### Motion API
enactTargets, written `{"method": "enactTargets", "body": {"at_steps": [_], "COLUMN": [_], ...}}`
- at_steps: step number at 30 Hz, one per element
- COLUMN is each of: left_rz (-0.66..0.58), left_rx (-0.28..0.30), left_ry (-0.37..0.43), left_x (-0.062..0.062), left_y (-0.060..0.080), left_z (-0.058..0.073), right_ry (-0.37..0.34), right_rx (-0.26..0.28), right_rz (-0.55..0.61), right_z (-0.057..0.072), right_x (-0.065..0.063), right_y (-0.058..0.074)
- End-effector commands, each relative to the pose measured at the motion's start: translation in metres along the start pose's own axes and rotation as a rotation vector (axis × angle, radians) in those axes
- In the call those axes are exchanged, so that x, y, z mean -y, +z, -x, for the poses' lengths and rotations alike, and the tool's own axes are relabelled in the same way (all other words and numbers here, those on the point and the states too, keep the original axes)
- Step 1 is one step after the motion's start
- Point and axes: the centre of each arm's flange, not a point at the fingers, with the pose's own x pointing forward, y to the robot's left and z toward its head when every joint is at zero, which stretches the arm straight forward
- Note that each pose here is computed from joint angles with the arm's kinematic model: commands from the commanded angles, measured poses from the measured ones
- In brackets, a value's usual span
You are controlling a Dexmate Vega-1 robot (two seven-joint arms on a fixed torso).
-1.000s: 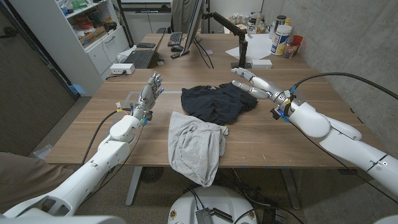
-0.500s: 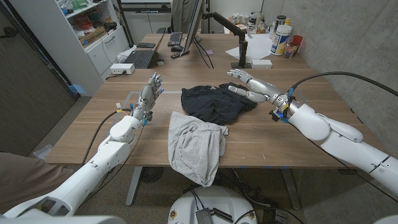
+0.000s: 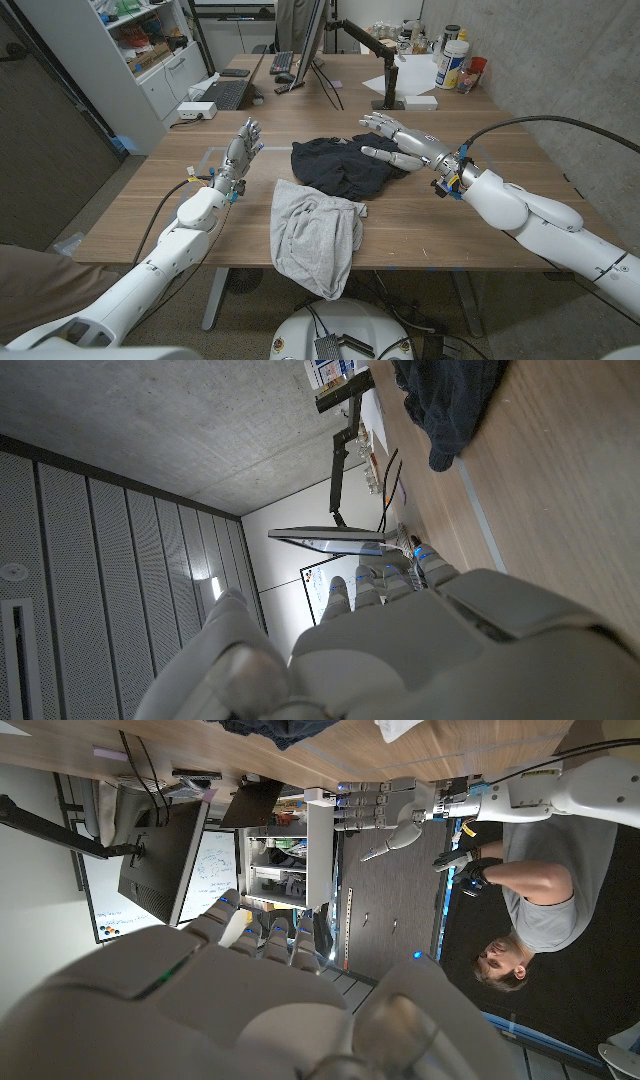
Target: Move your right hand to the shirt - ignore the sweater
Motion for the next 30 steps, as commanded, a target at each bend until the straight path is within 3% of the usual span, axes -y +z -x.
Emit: {"method": "enactTargets", "body": {"at_steps": [1, 15, 22, 30], "left_rz": [0.006, 0.008, 0.014, 0.018], "left_rx": [-0.002, -0.002, 0.002, 0.000], "left_ry": [-0.001, -0.001, -0.004, -0.007], "left_x": [0.001, -0.001, 0.000, 0.003], "left_y": [-0.002, -0.004, -0.007, -0.010], "left_z": [0.000, 0.002, 0.003, 0.005], "right_ry": [0.018, 0.056, 0.090, 0.096], "right_rx": [0.031, 0.089, 0.145, 0.166], "right_rz": [0.062, 0.069, 0.070, 0.095], "right_z": [-0.002, -0.005, -0.009, -0.010], "right_x": [-0.004, -0.005, -0.008, -0.008], "right_y": [0.009, 0.025, 0.039, 0.043]}}
